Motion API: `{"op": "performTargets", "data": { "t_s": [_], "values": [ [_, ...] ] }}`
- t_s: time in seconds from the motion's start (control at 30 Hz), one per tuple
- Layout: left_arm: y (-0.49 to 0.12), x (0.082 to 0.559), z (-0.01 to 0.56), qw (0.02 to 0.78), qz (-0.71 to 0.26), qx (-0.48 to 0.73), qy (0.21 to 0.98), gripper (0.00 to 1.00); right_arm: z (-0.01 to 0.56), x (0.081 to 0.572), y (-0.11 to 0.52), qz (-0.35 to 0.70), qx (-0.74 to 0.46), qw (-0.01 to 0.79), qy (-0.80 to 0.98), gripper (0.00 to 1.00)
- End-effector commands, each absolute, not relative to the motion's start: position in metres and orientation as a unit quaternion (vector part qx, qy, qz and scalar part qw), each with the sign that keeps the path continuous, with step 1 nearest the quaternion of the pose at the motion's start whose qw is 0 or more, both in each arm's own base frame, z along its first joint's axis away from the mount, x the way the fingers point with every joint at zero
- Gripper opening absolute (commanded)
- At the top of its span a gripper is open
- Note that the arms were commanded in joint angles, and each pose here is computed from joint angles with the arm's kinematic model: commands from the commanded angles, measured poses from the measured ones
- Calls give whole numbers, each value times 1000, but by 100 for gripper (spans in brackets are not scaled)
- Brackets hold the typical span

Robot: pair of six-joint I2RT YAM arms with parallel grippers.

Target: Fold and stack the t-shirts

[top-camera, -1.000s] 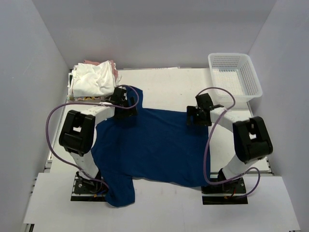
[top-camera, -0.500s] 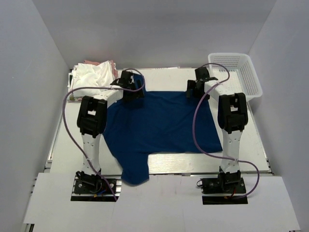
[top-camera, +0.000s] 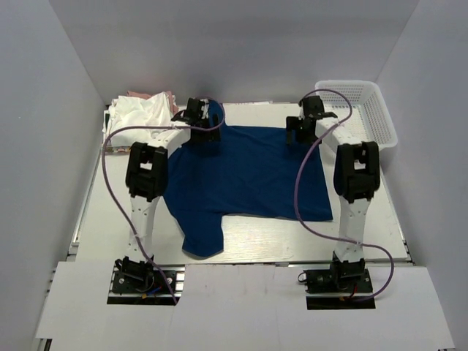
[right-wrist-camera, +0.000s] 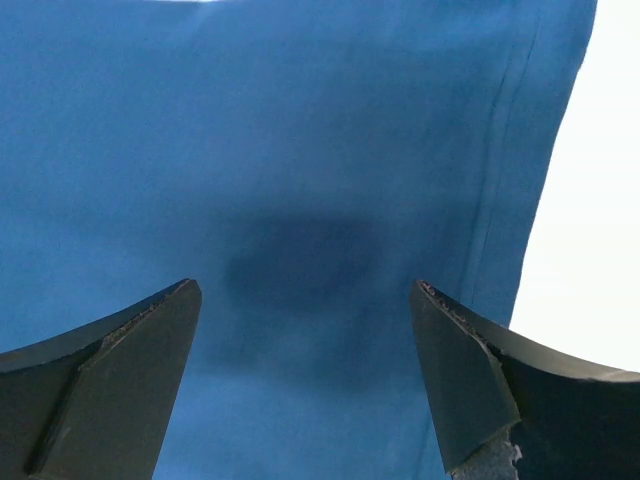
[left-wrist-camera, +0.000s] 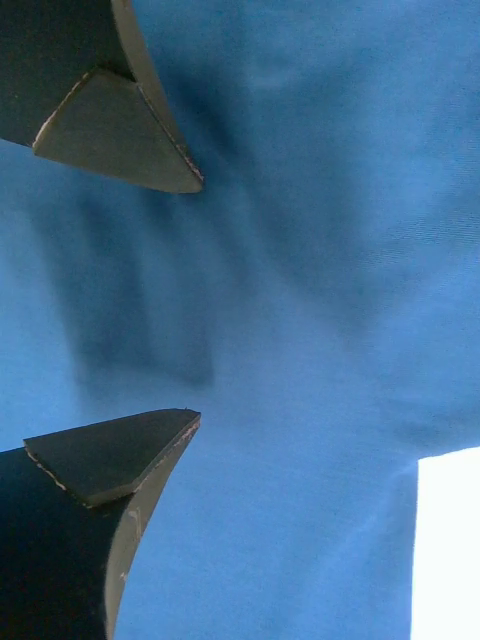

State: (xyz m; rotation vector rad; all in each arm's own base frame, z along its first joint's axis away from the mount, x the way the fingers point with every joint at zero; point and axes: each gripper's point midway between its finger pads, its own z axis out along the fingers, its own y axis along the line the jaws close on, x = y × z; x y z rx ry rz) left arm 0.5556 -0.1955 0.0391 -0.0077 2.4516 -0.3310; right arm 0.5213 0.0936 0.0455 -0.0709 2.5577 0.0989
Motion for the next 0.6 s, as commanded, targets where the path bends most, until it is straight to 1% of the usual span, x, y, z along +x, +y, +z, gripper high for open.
{"op": "performTargets", "data": {
  "t_s": [0.0, 0.03, 0.07, 0.1, 0.13, 0.17, 0.2, 0.23, 0.27, 0.3, 0.33, 0.37, 0.4, 0.43, 0.47, 0.57],
  "values": [
    [-189, 515, 103, 341, -126, 13, 931, 99, 136, 510, 109, 74, -61, 379, 920, 90],
    [-190, 505, 150, 378, -153, 6, 913, 99, 147, 511, 111, 79, -62, 400, 911, 90],
    [-187, 493, 163, 386, -159, -1, 909, 99, 191, 502, 112, 85, -63, 443, 891, 90],
    [-178, 468, 146, 365, -152, -13, 918, 99, 189, 492, 119, 104, -66, 442, 888, 90],
    [-172, 454, 154, 371, -154, -24, 916, 99, 179, 478, 120, 113, -67, 433, 892, 90],
    [-164, 421, 161, 368, -165, -49, 914, 99, 198, 458, 122, 129, -64, 452, 880, 90],
    [-159, 403, 162, 364, -170, -63, 913, 99, 203, 453, 123, 140, -53, 462, 874, 90],
    [-155, 387, 162, 362, -176, -77, 912, 99, 185, 438, 124, 150, -50, 446, 881, 90],
    [-146, 356, 135, 329, -168, -95, 924, 99, 201, 426, 122, 168, -33, 482, 859, 90],
    [-143, 339, 153, 341, -189, -126, 912, 99, 200, 417, 125, 186, -29, 483, 855, 90],
    [-141, 324, 150, 331, -196, -138, 913, 99, 162, 395, 121, 196, 9, 448, 872, 90],
    [-133, 295, 127, 292, -182, -156, 926, 99, 196, 394, 122, 211, 12, 504, 837, 90],
    [-132, 280, 125, 278, -193, -178, 924, 99, 198, 391, 119, 213, 22, 513, 831, 90],
    [-131, 264, 134, 285, -212, -183, 917, 99, 186, 381, 119, 222, 39, 502, 835, 90],
    [-128, 238, 110, 253, -209, -192, 925, 99, 198, 373, 117, 228, 41, 521, 821, 90],
    [-136, 194, 99, 224, -267, -202, 915, 99, 201, 362, 108, 213, 61, 525, 822, 90]
  ]
}}
